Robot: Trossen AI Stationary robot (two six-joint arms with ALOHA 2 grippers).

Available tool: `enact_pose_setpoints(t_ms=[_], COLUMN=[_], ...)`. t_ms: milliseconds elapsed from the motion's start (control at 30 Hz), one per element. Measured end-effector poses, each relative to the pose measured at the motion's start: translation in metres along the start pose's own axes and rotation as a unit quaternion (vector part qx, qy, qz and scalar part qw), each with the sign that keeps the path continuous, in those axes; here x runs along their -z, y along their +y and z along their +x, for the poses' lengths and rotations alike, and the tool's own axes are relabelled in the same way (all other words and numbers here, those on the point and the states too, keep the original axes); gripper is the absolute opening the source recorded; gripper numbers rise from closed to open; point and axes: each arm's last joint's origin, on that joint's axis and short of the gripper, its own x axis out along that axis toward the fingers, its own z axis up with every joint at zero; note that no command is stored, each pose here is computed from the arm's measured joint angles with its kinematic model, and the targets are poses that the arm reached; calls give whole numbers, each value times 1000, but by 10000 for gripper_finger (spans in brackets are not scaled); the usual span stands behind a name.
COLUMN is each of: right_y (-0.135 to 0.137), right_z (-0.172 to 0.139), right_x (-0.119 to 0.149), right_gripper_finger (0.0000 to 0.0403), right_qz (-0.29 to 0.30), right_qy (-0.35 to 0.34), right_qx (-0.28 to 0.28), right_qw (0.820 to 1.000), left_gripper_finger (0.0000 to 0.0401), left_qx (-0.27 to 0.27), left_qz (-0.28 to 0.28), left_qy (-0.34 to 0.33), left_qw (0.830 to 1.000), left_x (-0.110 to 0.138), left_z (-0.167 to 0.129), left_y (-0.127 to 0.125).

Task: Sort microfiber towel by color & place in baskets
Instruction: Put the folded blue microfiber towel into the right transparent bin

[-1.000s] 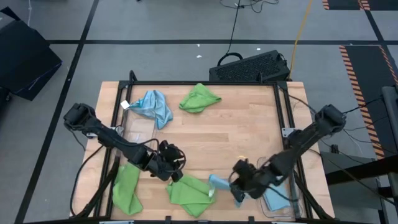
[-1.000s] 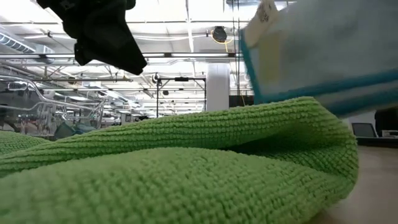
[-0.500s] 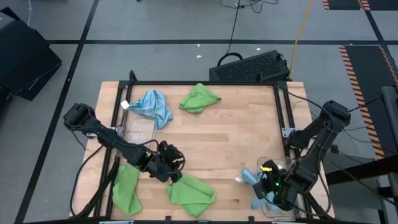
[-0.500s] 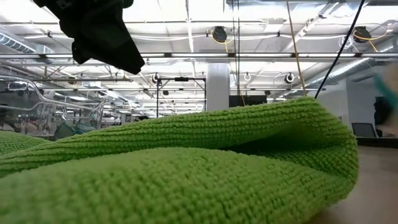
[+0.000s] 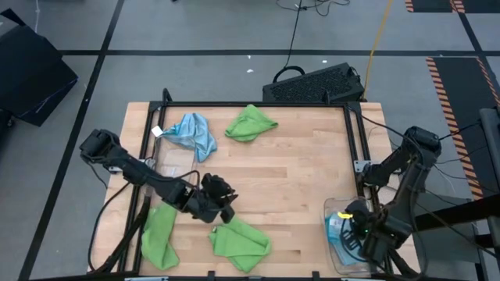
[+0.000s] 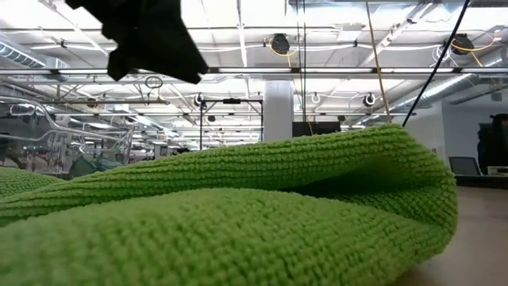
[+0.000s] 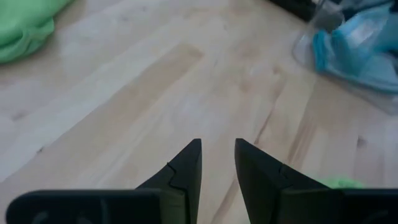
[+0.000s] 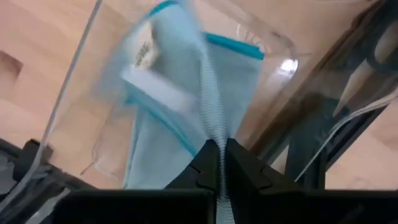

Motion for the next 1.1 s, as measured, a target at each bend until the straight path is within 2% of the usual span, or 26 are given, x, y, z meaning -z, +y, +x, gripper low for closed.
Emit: enact_pose_setpoints(t_ms=[200,433,667,767,933,1000,1100], right_y=[4,18,22,28,40,38,31], right_z=[3,16,1,-6,-21,-20,-5], right_x=[6,15,6,-2,-9,-9,-7], right_gripper_finger=[8,8,8,8,8,8,8], right_qz=[-2,-6,20,43,78,76,61], right_qy=[18,70,14,9,-16,-18,-6], right_qx=[-31,-108,-177,-224,-329,-320,-275], right_qw=[999,992,984,974,941,944,959], left_gripper_finger=[97,97,97,97,97,97,97], left_qx=[16,43,42,43,43,41,36], left_qz=[-40,-37,-26,-22,-20,-15,-13], left_qy=[-33,-63,-64,-64,-63,-64,-66], left_qw=[999,996,997,997,997,997,997], left_x=[-15,-25,-25,-24,-24,-25,-27], left_z=[8,9,9,9,9,9,11], left_y=[1,-4,-4,-4,-4,-4,-1])
